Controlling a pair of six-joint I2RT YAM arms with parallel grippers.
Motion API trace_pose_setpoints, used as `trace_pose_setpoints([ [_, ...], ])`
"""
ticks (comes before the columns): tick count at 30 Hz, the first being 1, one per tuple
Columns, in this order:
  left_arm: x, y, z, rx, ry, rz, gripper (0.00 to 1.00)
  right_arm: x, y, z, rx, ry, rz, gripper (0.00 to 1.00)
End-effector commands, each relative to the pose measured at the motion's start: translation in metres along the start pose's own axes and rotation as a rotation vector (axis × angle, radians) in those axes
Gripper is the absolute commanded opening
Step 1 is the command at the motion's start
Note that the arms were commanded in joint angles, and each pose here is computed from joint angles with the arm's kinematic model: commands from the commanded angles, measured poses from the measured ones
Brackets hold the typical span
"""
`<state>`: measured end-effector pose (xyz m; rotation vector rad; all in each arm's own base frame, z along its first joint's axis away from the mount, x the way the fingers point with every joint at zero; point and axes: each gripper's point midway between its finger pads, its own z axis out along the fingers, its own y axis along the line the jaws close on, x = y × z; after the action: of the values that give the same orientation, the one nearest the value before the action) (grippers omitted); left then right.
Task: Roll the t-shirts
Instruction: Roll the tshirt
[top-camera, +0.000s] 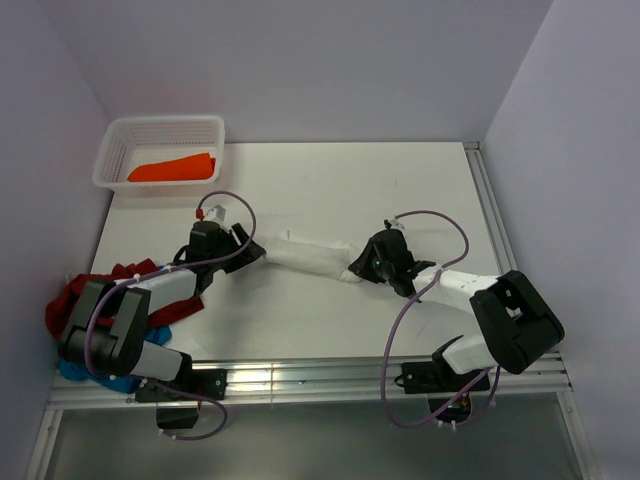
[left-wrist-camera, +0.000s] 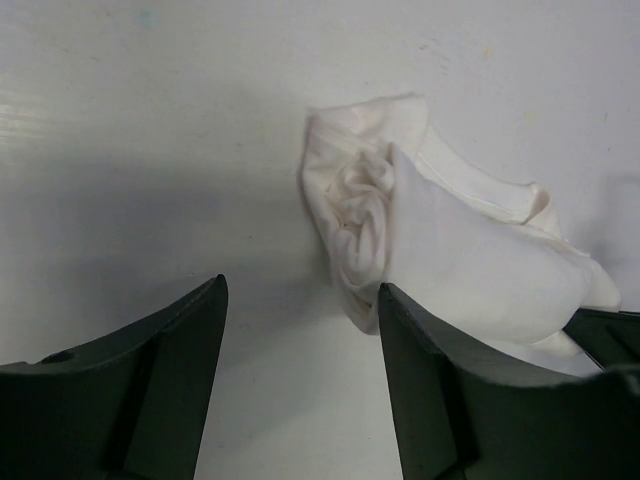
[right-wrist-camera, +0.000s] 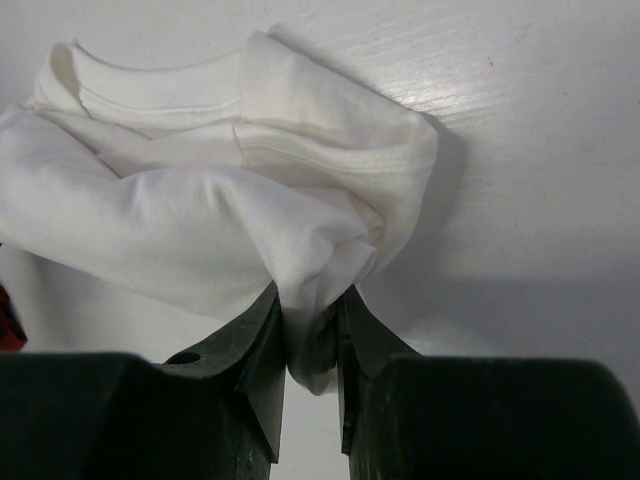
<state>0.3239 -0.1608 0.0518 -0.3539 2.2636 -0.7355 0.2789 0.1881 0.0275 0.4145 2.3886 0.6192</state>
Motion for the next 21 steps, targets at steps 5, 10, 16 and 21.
trace_pose_setpoints([
  [5, 0.003, -0.004, 0.01, 0.127, 0.053, -0.052, 0.67, 0.024, -0.053, 0.001, 0.2, 0.077, -0.072, 0.0],
  [10, 0.003, -0.011, 0.017, 0.176, 0.074, -0.074, 0.68, 0.026, -0.051, 0.0, 0.188, 0.087, -0.077, 0.0],
  [16, 0.0, -0.01, 0.025, 0.17, 0.072, -0.065, 0.69, 0.026, -0.05, 0.0, 0.18, 0.093, -0.079, 0.0],
  [21, -0.001, -0.001, 0.042, 0.132, 0.08, -0.072, 0.64, 0.027, -0.049, 0.001, 0.176, 0.095, -0.083, 0.0],
])
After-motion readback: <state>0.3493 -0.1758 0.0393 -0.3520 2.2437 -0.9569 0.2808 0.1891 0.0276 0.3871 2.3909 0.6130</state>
